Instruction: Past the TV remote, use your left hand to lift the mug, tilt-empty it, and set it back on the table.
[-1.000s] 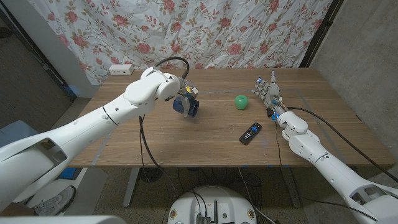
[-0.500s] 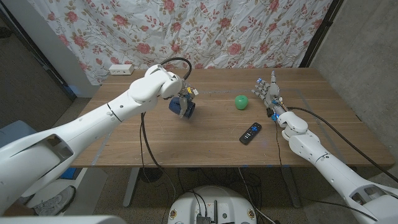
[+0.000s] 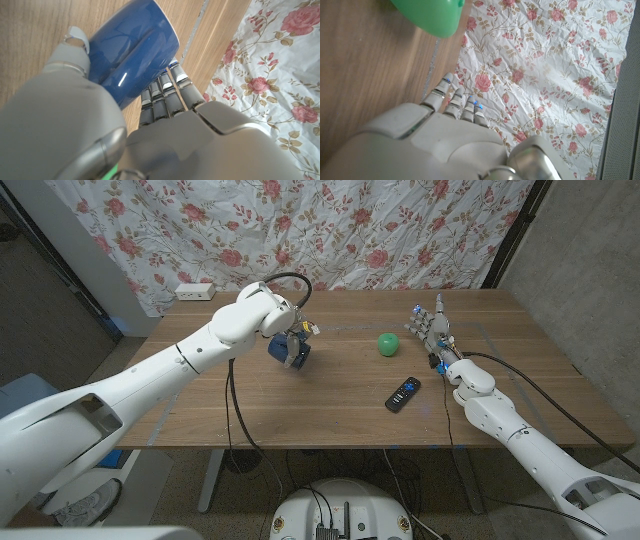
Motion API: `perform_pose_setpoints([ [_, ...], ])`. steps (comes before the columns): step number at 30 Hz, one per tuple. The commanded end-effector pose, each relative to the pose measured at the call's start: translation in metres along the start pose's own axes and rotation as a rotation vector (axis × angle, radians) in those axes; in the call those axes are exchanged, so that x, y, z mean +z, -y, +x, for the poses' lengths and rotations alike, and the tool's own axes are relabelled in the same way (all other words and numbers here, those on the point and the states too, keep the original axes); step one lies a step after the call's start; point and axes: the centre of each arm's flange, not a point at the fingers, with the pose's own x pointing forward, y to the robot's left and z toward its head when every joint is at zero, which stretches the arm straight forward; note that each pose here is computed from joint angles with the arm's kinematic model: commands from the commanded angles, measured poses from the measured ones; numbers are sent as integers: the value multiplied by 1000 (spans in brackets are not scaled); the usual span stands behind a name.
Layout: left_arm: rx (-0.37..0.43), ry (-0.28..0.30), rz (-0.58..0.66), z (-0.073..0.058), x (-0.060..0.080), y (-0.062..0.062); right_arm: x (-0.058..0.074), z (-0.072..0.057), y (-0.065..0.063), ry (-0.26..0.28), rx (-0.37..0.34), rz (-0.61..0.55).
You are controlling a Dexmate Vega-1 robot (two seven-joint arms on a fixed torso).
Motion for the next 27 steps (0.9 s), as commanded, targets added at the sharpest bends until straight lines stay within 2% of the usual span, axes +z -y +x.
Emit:
perform_pose_setpoints([
  [1, -14, -14, 20, -2, -1, 3, 0, 0, 0, 0, 0, 0],
  [9, 41, -20, -32, -10, -8, 4, 0, 0, 0, 0, 0, 0],
  [22, 57, 2, -203, -13, -21, 17, 0, 0, 0, 0, 0, 0],
  [27, 59, 31, -288, -13, -25, 22, 0, 0, 0, 0, 0, 0],
])
